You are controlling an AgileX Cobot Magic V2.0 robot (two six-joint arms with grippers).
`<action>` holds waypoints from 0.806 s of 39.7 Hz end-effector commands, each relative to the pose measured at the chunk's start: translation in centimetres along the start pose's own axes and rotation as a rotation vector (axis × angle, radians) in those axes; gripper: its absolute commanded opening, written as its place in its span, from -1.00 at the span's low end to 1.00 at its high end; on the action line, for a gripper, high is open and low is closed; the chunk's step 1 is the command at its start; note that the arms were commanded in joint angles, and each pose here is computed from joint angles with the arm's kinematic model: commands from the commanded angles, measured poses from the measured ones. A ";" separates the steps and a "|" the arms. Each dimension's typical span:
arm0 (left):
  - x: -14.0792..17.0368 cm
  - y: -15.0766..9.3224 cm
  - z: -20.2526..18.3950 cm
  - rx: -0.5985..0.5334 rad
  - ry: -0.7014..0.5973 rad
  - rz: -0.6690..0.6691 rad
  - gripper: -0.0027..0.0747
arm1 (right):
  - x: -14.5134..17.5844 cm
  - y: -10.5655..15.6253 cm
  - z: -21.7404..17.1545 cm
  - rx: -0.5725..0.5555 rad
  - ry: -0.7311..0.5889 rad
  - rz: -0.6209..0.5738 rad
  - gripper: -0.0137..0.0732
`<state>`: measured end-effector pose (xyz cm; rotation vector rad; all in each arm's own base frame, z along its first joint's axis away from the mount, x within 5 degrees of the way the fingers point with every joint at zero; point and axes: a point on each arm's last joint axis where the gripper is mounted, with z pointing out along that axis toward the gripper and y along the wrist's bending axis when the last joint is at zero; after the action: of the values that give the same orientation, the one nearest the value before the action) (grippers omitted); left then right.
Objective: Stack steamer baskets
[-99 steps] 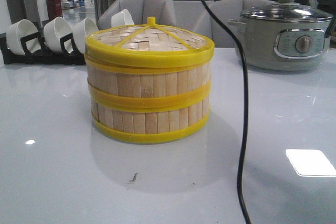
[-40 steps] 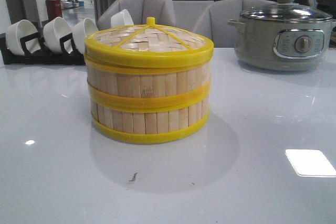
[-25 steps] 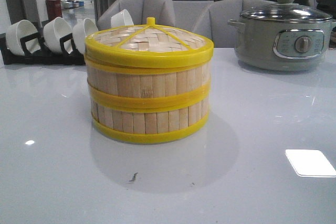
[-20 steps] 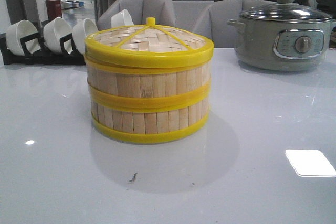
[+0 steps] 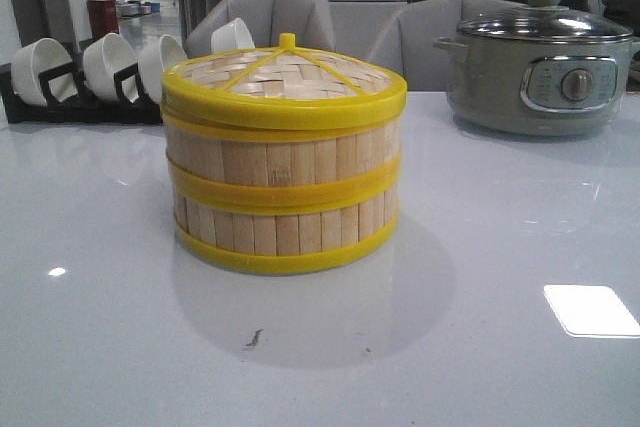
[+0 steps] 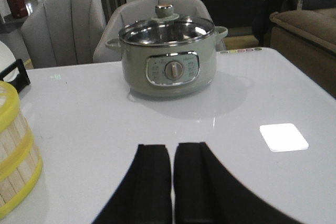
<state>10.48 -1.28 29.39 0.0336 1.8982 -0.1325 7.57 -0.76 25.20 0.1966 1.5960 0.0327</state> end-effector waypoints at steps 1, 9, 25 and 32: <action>-1.6 -0.3 -0.4 0.026 -0.109 -0.012 -0.71 | -1.9 0.1 -0.3 0.000 -0.145 -0.023 -0.24; -1.6 -0.3 -0.4 0.026 -0.109 -0.012 -0.71 | -1.8 0.1 -0.3 0.000 -0.138 -0.023 -0.43; -1.6 -0.3 -0.4 0.026 -0.109 -0.012 -0.71 | -1.6 0.1 -0.2 0.000 -0.118 -0.029 -0.62; -1.6 -0.3 -0.4 0.026 -0.109 -0.012 -0.71 | -1.5 0.1 -0.2 0.001 -0.099 -0.029 -0.62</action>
<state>10.48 -1.28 29.39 0.0336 1.8982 -0.1325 7.42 -0.74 25.04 0.1855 1.5965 0.0218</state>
